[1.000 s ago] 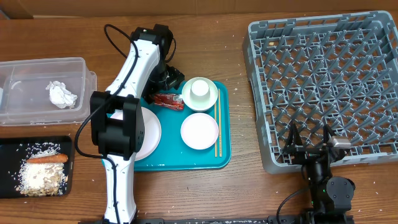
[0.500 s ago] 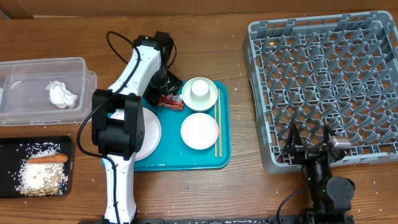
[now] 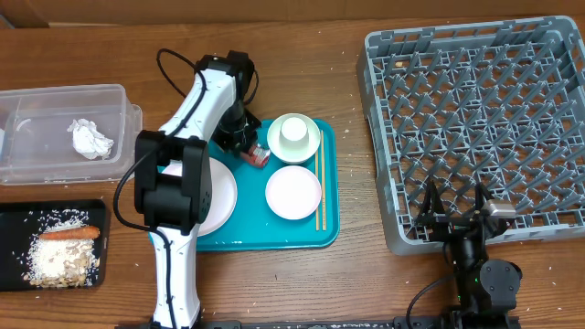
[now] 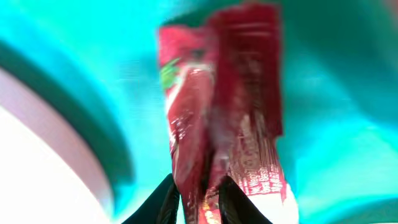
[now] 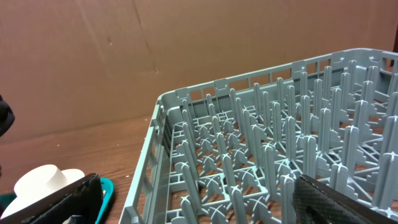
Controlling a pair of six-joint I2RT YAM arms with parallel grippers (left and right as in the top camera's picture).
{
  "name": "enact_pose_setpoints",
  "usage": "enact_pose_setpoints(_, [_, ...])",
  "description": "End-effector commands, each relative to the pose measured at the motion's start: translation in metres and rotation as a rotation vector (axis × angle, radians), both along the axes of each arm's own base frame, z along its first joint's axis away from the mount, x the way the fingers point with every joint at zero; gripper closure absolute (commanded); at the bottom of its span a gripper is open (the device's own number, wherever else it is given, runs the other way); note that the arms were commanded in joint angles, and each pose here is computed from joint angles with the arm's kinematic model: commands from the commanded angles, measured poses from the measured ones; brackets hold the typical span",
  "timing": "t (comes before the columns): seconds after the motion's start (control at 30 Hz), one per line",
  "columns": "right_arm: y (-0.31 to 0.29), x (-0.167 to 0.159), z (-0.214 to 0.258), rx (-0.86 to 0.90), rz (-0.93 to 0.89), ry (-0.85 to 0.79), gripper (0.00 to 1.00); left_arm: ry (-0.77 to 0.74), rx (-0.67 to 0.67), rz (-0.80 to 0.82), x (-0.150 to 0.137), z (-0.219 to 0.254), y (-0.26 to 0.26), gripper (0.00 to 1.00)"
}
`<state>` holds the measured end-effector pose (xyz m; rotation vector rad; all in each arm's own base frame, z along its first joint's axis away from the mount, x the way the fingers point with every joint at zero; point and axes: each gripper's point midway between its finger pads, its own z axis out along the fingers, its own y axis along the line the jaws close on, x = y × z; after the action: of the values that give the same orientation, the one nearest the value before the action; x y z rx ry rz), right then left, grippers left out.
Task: Sort waste into correct bins and load items into the dishwasher
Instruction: 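Carry the red wrapper over the clear plastic bin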
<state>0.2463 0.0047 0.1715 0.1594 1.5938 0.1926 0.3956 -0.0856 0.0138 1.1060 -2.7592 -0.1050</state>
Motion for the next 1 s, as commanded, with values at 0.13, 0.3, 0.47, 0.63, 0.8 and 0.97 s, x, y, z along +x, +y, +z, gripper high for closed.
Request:
enact_pose_setpoints(0.13, [0.002,0.000,-0.002,-0.004,0.010,-0.004,0.00,-0.061,-0.014,-0.007,0.028,0.053,0.043,0.96])
enact_pose_setpoints(0.3, [0.002,0.000,-0.002,-0.004,0.010,-0.004,0.00,-0.193,-0.032,-0.033,0.053,0.109,0.069,0.96])
enact_pose_setpoints(0.47, [0.002,0.000,-0.002,-0.004,0.010,-0.004,0.00,-0.402,0.015,0.057,0.075,0.180,0.130,0.96])
enact_pose_setpoints(0.63, [0.002,0.000,-0.002,-0.004,0.010,-0.004,0.00,-0.397,0.207,0.186,0.061,0.187,0.216,0.94])
enact_pose_setpoints(0.8, [0.002,0.000,-0.002,-0.004,0.010,-0.004,0.00,-0.359,0.315,0.303,0.037,0.187,0.282,0.91])
enact_pose_setpoints(0.97, [0.002,0.000,-0.002,-0.004,0.010,-0.004,0.00,-0.344,0.332,0.386,0.018,0.187,0.319,0.73])
